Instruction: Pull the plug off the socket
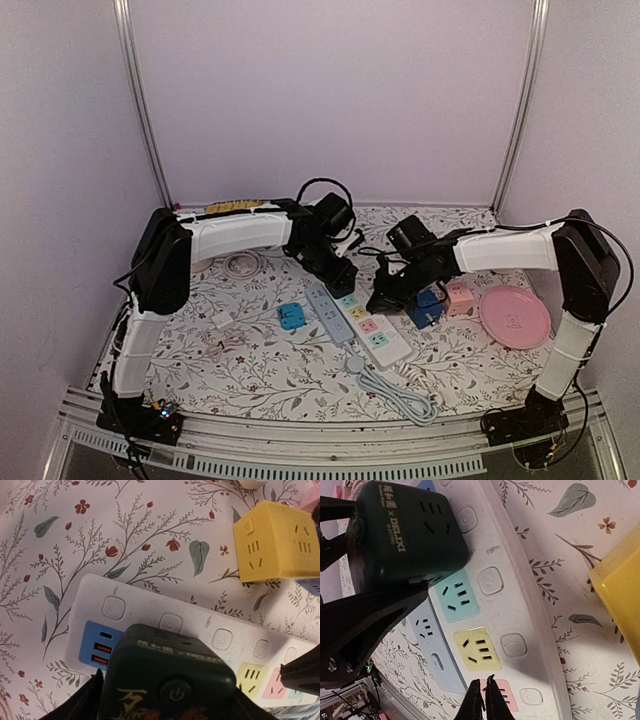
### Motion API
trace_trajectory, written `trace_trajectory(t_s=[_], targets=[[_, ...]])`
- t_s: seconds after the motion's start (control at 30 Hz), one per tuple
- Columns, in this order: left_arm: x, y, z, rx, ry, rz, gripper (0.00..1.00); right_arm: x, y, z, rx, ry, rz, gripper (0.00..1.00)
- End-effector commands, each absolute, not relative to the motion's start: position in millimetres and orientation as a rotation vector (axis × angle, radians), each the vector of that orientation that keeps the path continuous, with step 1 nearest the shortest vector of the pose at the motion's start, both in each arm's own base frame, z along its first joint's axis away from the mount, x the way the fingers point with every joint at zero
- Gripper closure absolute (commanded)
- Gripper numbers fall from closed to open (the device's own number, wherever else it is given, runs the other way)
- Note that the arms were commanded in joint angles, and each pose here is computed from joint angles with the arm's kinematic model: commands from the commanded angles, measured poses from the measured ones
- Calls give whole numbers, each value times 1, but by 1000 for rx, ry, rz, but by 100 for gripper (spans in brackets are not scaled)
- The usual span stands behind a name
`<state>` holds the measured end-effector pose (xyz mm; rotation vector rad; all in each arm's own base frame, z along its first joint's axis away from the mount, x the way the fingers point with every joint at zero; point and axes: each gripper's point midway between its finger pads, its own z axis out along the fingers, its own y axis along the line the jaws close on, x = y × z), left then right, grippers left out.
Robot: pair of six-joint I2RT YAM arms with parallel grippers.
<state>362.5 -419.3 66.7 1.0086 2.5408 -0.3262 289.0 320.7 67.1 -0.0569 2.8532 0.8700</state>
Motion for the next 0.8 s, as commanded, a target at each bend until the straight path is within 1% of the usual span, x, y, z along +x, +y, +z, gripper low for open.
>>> trace_trajectory(t_s=[0.0, 0.2, 0.3, 0.33, 0.47, 0.57, 0.77], targets=[[359, -420, 64, 1048, 2532, -275, 30, 296, 330, 64, -50, 2841, 925, 94], [360, -425, 77, 1052, 2496, -286, 51, 301, 333, 52, -43, 2865, 912, 94], [360, -427, 85, 1044, 2484, -305, 67, 304, 332, 49, -33, 2867, 904, 94], [359, -428, 88, 1044, 2479, -316, 69, 305, 331, 48, -27, 2869, 903, 94], [357, -433, 100, 1041, 2454, -359, 89, 309, 325, 43, 1, 2876, 887, 93], [352, -438, 112, 1049, 2410, -395, 94, 310, 324, 38, 11, 2885, 877, 93], [352, -447, 139, 1036, 2303, -438, 97, 310, 321, 30, 26, 2904, 858, 93]])
